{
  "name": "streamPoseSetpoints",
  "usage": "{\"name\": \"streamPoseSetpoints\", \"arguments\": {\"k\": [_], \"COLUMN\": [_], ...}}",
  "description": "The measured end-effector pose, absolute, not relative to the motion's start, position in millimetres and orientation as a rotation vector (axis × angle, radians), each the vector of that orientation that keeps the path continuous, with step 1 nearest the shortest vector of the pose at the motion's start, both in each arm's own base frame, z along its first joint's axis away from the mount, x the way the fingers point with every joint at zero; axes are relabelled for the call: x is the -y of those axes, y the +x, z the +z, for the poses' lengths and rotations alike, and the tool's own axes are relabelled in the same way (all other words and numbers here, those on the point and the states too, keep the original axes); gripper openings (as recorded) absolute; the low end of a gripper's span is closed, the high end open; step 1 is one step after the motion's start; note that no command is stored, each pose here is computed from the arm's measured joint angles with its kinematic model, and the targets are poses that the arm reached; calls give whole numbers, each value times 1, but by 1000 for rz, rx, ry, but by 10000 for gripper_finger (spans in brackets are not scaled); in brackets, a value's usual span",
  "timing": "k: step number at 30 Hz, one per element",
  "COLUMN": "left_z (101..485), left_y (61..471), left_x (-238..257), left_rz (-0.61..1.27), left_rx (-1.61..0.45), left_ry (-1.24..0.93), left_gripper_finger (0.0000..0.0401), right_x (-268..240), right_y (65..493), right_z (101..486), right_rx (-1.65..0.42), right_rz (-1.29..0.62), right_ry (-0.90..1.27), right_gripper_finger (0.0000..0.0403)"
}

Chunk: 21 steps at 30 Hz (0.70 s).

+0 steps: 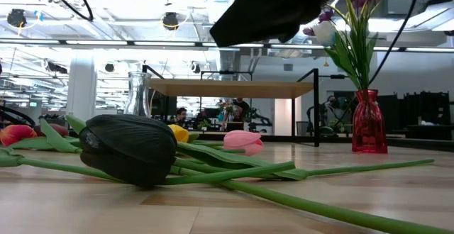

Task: Pick and place flowers into a vace then onto a shelf
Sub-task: Put the pink flower into the red vase

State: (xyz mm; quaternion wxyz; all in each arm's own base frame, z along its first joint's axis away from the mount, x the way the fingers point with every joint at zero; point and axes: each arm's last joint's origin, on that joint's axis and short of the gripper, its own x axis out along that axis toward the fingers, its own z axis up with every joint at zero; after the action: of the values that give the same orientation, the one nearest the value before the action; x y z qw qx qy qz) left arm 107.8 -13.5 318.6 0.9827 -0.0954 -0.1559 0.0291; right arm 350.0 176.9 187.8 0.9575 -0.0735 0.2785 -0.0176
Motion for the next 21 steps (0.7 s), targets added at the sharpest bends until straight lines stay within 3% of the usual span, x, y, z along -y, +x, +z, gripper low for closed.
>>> {"name": "streamPoseSetpoints", "arguments": {"k": [12,21], "left_z": [319,319], "left_y": [108,108], "left_x": [13,14], "left_rz": [55,43], "left_rx": [323,324], "left_ry": [-225,-264], "left_gripper_finger": [185,185], "right_x": [-173,-153], "right_y": [351,355], "right_z": [198,190], "right_rx": [-696,-771], "right_rz": [-91,-178], "right_ry": [-134,-69], "right_gripper_finger": [140,181]}}
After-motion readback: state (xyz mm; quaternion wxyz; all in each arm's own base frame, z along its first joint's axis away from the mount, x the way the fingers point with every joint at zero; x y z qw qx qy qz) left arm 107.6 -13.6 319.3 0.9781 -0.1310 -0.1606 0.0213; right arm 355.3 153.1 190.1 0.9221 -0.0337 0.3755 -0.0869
